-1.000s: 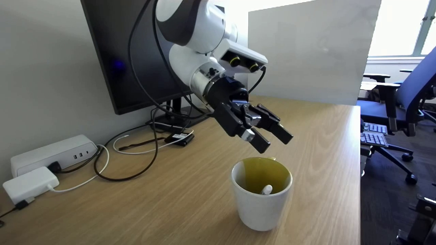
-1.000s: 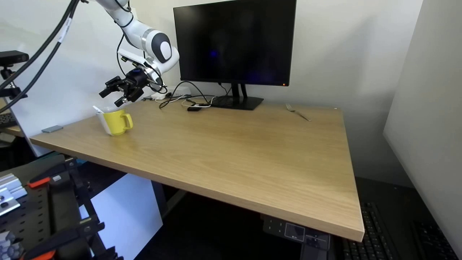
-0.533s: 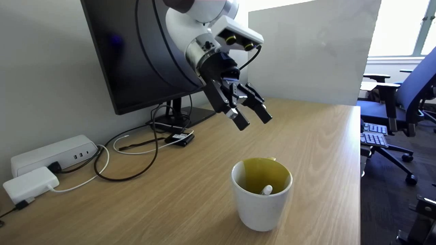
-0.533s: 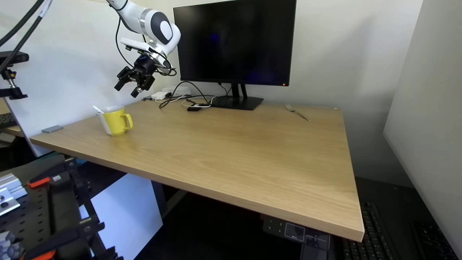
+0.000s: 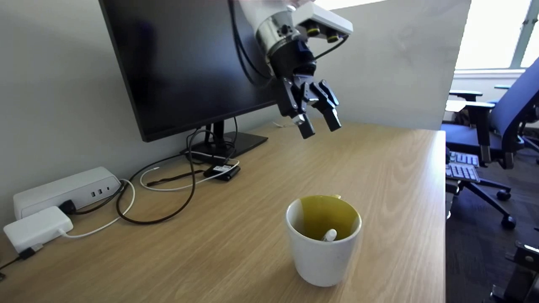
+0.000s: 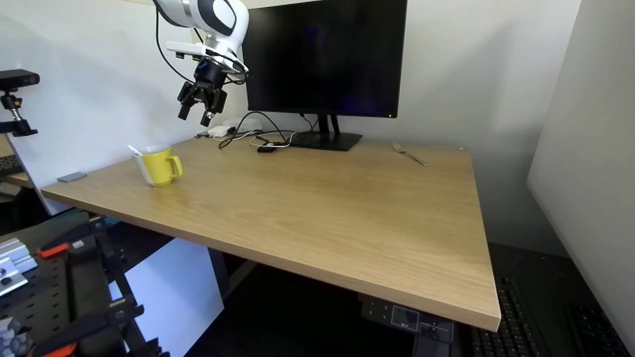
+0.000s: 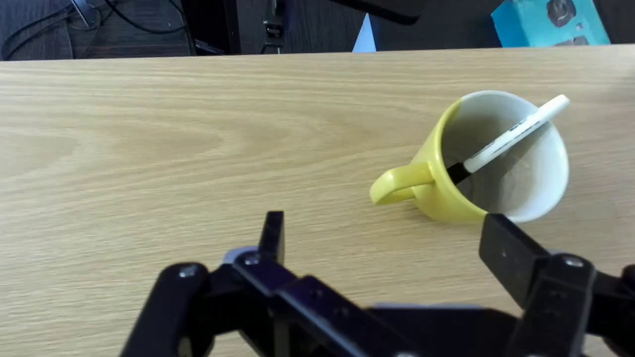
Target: Move the cup to the left, put the marker inside the cup then take it out and place it on the table
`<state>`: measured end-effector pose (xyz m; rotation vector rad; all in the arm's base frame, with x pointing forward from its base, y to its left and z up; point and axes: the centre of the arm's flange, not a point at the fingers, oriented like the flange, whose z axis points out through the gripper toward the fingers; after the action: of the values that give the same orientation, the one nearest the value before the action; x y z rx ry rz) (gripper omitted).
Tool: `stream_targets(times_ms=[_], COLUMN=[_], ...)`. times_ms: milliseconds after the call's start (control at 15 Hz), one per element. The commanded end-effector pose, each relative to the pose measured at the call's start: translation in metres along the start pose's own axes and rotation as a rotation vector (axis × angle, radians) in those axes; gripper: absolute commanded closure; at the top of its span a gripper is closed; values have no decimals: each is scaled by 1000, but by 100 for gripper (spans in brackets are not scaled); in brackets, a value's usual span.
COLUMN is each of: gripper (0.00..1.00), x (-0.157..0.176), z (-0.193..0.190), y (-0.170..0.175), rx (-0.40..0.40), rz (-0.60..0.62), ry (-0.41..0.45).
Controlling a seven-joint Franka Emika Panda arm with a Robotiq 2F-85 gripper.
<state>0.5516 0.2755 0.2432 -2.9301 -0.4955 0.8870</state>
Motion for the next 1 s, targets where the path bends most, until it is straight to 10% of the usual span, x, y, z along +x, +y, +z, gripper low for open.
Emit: stream_targets(times_ms=[0,933], gripper=[0,0], x=[-57,-191], z=[4,20], y=[29,103], rx=[-8,-64], rz=[37,49], ry=[144,368])
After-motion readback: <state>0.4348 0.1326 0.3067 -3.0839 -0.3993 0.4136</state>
